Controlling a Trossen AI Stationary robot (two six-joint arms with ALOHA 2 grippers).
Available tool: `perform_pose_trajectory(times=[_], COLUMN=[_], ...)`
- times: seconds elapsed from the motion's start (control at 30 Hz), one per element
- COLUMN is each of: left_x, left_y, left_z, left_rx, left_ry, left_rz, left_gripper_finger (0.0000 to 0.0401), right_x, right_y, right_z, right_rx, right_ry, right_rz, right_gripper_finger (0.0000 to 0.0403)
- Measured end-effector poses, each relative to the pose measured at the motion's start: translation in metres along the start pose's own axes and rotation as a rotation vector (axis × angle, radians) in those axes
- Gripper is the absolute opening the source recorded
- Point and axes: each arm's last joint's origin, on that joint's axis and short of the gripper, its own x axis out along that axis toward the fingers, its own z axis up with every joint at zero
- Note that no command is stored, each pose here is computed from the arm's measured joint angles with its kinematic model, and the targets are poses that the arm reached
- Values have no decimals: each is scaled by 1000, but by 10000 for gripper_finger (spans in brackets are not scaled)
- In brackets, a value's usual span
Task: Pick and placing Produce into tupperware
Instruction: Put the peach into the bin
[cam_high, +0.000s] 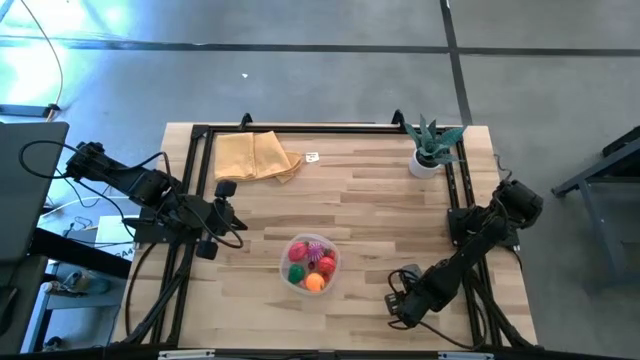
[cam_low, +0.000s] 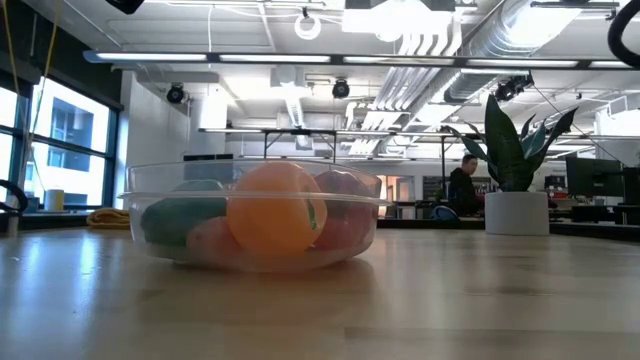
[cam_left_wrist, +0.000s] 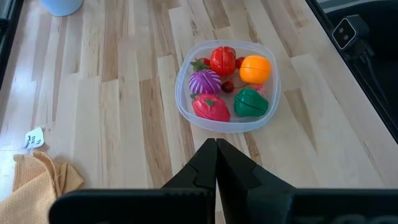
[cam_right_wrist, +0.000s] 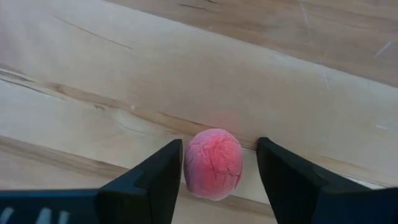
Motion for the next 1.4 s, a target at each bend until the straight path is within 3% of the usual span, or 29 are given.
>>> perform_pose_trajectory(times=[1.13, 1.4], left_x=[0, 0], left_y=[0, 0], left_z=[0, 0], left_rx=[0, 0], left_ry=[0, 0], left_rz=[0, 0], left_gripper_finger=[1, 1], right_x=[-4, -11], right_y=[5, 12], right_z=[3, 3], right_rx=[-20, -64], right_ry=[18, -70], right_rz=[-19, 19], right_gripper_finger=[124, 123])
